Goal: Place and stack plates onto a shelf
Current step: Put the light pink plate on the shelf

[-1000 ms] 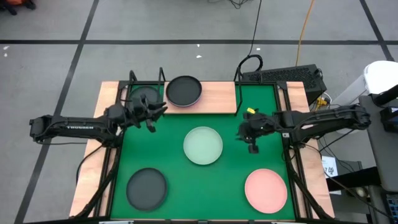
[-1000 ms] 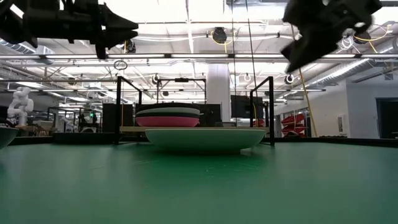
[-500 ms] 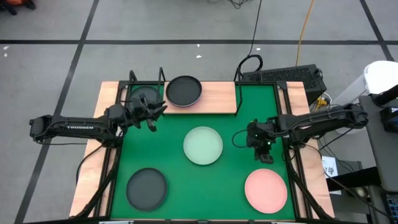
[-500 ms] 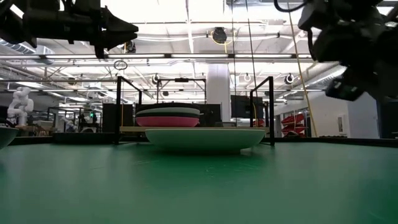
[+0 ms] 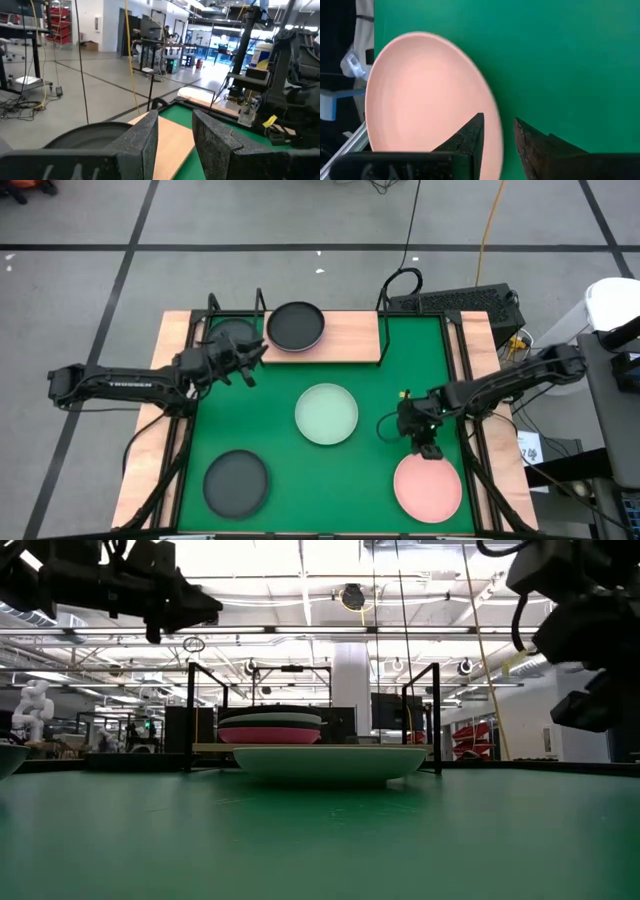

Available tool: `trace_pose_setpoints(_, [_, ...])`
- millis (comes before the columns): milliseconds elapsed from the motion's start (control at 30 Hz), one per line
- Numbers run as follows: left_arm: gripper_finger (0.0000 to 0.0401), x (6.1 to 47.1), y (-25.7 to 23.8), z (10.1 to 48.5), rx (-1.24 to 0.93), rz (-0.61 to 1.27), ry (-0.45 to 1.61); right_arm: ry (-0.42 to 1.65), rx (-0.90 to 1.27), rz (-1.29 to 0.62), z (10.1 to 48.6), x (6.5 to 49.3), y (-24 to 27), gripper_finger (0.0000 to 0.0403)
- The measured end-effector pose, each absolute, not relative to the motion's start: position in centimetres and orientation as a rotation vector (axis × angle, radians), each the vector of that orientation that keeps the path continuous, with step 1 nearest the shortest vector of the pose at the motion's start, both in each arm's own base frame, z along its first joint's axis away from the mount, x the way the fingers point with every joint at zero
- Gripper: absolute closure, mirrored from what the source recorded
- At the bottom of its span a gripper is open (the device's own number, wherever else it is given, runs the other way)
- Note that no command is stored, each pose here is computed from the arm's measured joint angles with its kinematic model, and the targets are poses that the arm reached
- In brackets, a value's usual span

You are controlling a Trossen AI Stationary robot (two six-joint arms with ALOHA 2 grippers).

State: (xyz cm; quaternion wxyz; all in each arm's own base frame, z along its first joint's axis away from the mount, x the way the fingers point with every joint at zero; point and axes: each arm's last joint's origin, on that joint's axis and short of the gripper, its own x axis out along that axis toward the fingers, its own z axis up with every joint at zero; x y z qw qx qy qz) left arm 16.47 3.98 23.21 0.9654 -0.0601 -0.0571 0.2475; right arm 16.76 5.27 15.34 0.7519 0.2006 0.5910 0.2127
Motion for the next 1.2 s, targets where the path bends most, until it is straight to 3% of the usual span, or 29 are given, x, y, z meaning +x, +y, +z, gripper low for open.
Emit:
trace_pose_setpoints(367, [0.0278, 16.8, 4.0, 22.9, -0.142, 0.502, -0.099, 1.366, 0.388, 0.405, 13.5, 16.1, 6.0, 0.0313])
trace_pose_setpoints(600, [0.0278, 16.8, 4.0, 22.9, -0.142, 0.501, -0.104, 1.367, 0.374, 0.422, 13.4, 16.1, 6.0, 0.0389])
trace_pose_setpoints(733, [0.0278, 16.8, 4.0, 22.9, -0.137, 0.501, -0.104, 1.338, 0.365, 0.425, 13.8, 16.4, 5.8, 0.0398])
trace_pose_setpoints(967, [0.0278, 16.8, 4.0, 23.1, -0.115, 0.501, -0.116, 1.102, 0.26, 0.372, 17.7, 19.1, 4.0, 0.0401])
trace_pose_setpoints(1200, [0.0278, 16.8, 4.0, 23.1, -0.113, 0.502, -0.115, 0.736, 0.171, 0.271, 23.4, 22.9, -0.2, 0.0402])
